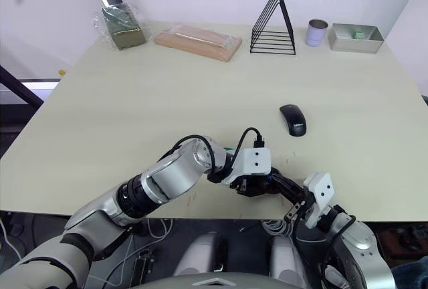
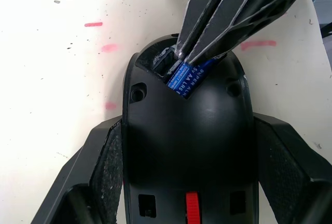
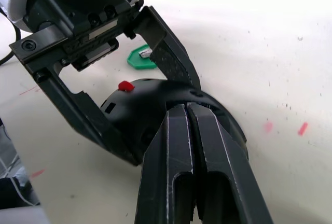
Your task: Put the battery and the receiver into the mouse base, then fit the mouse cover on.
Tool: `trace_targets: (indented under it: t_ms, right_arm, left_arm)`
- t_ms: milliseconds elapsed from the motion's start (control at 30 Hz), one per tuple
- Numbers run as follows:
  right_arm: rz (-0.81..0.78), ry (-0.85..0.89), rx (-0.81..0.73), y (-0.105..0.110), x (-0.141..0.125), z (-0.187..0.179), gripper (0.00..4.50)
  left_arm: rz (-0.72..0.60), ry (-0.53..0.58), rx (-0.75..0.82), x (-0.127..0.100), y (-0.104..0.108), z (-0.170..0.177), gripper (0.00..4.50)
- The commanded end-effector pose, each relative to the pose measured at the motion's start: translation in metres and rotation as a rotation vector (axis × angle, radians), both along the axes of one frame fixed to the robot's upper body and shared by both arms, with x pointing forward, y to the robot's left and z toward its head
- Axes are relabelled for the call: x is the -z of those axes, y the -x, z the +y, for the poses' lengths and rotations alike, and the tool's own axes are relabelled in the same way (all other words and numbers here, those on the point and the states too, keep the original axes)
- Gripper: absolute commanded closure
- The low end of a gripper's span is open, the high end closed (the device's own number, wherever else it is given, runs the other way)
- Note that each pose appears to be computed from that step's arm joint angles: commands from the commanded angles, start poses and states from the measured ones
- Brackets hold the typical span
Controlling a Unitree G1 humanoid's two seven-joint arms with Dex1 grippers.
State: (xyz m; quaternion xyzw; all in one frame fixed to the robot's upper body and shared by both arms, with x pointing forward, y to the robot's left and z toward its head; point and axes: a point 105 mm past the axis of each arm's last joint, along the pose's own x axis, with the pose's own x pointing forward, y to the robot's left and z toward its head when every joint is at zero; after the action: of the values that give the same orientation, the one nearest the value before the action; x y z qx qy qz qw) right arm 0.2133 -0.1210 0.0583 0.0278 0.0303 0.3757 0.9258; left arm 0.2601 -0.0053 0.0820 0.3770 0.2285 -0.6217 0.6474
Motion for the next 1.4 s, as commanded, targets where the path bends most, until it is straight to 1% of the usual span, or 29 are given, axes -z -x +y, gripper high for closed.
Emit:
trace_targets:
  t_ms: [33,267,500,567,700,800,867,900,1067,1100,1133,1167,1200,1400]
  right_arm:
    - [0.048,0.018,0.002,0.004,0.018,0.005,4.46]
    - [0.072,0.045,0.02,0.0,0.034,0.005,4.46]
    - [0.088,0.058,0.03,-0.003,0.042,0.006,4.46]
    - [0.068,0.05,0.027,-0.005,0.033,0.003,4.46]
    - [-0.012,0.045,-0.022,-0.003,-0.011,-0.011,4.46]
    - [-0.008,0.026,-0.069,0.002,-0.037,-0.021,4.46]
    - [0.008,0.028,-0.116,0.008,-0.049,-0.029,3.95]
    - [0.011,0.056,-0.145,0.012,-0.054,-0.034,3.63]
    - [0.032,0.2,-0.261,0.028,-0.073,-0.06,1.49]
    - [0.034,0.226,-0.275,0.03,-0.077,-0.065,0.95]
    - [0.038,0.245,-0.29,0.031,-0.081,-0.069,0.53]
    - [0.04,0.269,-0.303,0.033,-0.085,-0.073,0.26]
    - [0.041,0.295,-0.316,0.035,-0.087,-0.076,0.11]
    - [0.058,0.342,-0.331,0.04,-0.095,-0.085,0.11]
  left_arm:
    - [0.041,-0.055,-0.013,0.016,0.003,0.005,1.53]
    - [0.04,-0.055,-0.019,0.015,0.001,0.006,1.53]
    - [0.044,-0.053,-0.025,0.016,0.002,0.006,1.53]
    - [0.044,-0.054,-0.027,0.017,0.001,0.006,1.53]
    - [0.044,-0.053,-0.027,0.017,0.001,0.005,1.53]
    - [0.045,-0.053,-0.027,0.017,0.001,0.005,1.53]
    - [0.046,-0.052,-0.027,0.018,0.001,0.006,1.53]
    - [0.046,-0.051,-0.028,0.018,0.001,0.006,1.53]
    - [0.045,-0.05,-0.027,0.017,0.001,0.007,1.53]
    - [0.044,-0.051,-0.026,0.017,0.001,0.008,1.53]
    - [0.043,-0.051,-0.025,0.017,0.001,0.008,1.53]
    - [0.043,-0.051,-0.025,0.017,0.0,0.008,1.53]
    - [0.041,-0.05,-0.024,0.016,0.0,0.008,1.53]
    - [0.044,-0.047,-0.025,0.016,0.0,0.009,1.53]
